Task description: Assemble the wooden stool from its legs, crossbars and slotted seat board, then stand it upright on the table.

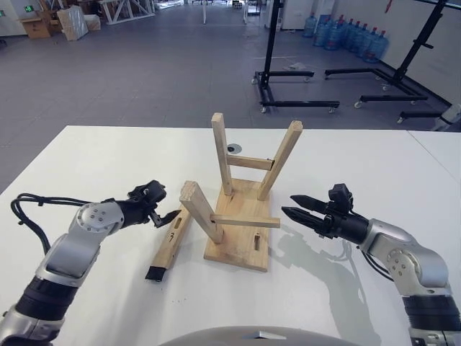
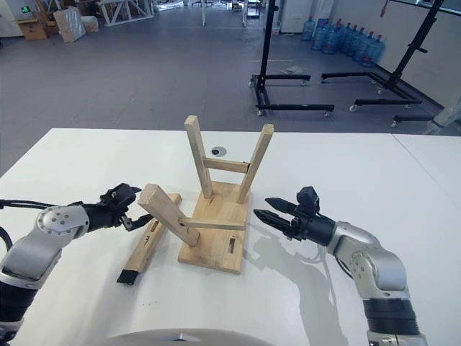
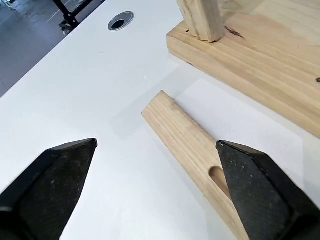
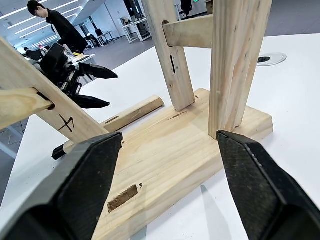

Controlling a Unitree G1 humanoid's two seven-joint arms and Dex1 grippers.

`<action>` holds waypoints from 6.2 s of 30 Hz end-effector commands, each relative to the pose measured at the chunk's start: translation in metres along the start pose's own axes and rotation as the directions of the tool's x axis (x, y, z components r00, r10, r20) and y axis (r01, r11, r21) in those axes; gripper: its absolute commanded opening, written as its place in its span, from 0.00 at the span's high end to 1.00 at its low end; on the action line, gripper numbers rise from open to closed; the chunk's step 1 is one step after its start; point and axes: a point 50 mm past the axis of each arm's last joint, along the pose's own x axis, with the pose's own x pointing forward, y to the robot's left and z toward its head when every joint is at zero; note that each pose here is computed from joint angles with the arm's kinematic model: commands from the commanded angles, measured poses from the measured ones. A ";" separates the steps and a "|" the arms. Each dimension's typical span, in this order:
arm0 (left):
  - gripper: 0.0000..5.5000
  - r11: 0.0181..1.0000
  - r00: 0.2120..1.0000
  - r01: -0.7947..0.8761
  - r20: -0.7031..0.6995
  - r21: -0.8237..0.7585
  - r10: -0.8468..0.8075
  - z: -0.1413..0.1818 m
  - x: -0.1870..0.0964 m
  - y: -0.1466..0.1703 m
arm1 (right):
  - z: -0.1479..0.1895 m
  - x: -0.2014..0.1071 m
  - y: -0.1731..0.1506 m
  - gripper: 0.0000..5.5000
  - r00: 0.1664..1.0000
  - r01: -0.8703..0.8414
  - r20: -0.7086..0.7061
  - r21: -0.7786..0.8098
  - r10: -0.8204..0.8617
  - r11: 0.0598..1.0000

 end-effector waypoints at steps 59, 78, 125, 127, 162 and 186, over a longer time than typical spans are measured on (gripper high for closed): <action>0.40 0.543 0.767 -0.615 -0.272 -0.572 0.581 -0.015 -0.012 0.017 | -0.013 0.024 0.033 0.37 0.995 0.061 0.084 -0.028 -0.058 0.998; 0.52 0.545 0.785 -0.604 -0.552 -0.581 0.281 -0.063 -0.019 -0.045 | -0.021 0.028 0.044 0.37 0.995 0.059 0.080 -0.006 -0.058 0.998; 0.63 0.439 0.295 0.897 0.673 0.049 -0.678 0.093 0.028 0.012 | 0.094 0.102 0.064 0.28 0.673 -0.576 0.510 -0.093 0.535 0.812; 0.63 0.438 0.286 0.897 0.679 0.059 -0.677 0.094 0.025 0.011 | 0.094 0.096 0.064 0.34 0.646 -0.603 0.528 -0.090 0.551 0.793; 0.25 0.724 0.531 0.668 0.790 -0.169 -0.306 0.064 -0.008 0.051 | 0.106 0.019 0.043 0.62 0.806 -0.241 0.489 -0.244 0.334 0.939; 0.19 0.776 0.623 0.539 0.775 -0.327 -0.106 0.042 -0.033 0.043 | 0.031 -0.001 0.036 0.63 0.923 -0.337 0.050 -0.373 0.381 0.865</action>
